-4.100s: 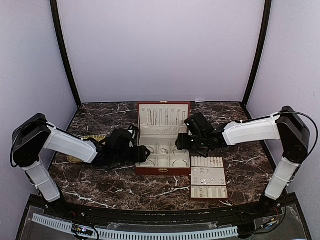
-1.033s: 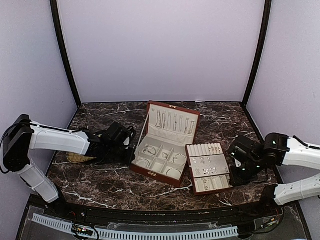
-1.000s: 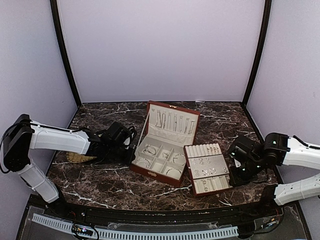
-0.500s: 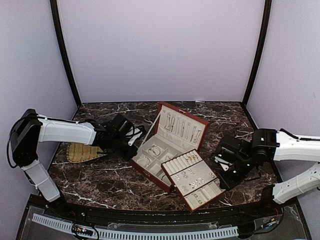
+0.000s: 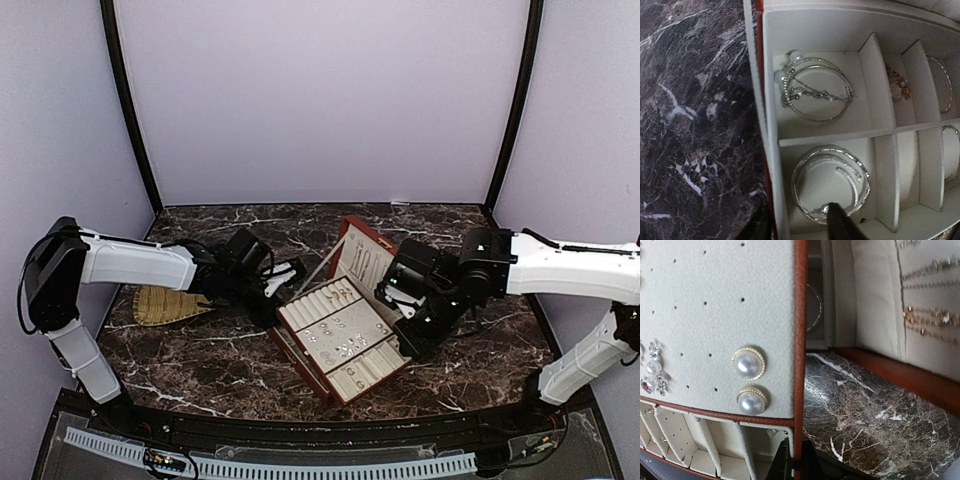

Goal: Organize the mixed jewelry
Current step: Adjust the jewelry box at the center of the board, then place the compartment layer in the jewelry box.

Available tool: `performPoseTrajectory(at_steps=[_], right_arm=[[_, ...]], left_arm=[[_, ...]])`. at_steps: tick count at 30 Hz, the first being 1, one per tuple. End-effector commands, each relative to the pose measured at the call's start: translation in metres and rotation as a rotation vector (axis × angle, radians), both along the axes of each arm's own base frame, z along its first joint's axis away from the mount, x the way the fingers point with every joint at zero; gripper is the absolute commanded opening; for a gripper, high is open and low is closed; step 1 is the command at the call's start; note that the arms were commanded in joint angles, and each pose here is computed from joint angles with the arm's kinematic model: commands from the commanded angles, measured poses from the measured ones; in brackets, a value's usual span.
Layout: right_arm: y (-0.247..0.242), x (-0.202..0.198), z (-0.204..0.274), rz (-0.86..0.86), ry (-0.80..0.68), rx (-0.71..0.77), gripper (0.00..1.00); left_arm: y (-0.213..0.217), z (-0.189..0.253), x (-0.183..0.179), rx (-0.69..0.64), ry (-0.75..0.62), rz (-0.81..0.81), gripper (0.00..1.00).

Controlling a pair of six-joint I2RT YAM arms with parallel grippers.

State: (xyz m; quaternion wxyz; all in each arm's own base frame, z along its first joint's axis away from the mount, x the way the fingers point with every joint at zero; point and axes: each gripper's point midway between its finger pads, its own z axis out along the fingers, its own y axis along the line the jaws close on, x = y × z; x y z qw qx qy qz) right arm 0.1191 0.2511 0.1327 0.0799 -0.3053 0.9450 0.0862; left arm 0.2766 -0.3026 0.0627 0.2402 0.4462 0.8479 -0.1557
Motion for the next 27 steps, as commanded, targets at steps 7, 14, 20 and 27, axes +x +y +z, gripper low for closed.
performPoseTrajectory(at_steps=[7, 14, 20, 27], right_arm=[[0.039, 0.029, 0.024, -0.012, -0.069, 0.002, 0.0], [0.043, 0.046, 0.025, -0.034, -0.07, -0.024, 0.0], [0.049, 0.054, 0.027, -0.035, -0.067, 0.006, 0.0], [0.037, 0.061, 0.013, -0.03, -0.084, -0.083, 0.0]], left_arm=[[0.027, 0.057, 0.005, -0.138, -0.057, 0.112, 0.76], [0.075, 0.064, 0.015, -0.129, -0.059, 0.282, 0.82], [0.105, 0.076, 0.026, -0.165, -0.083, 0.382, 0.83], [0.128, 0.099, 0.044, -0.235, -0.123, 0.51, 0.83]])
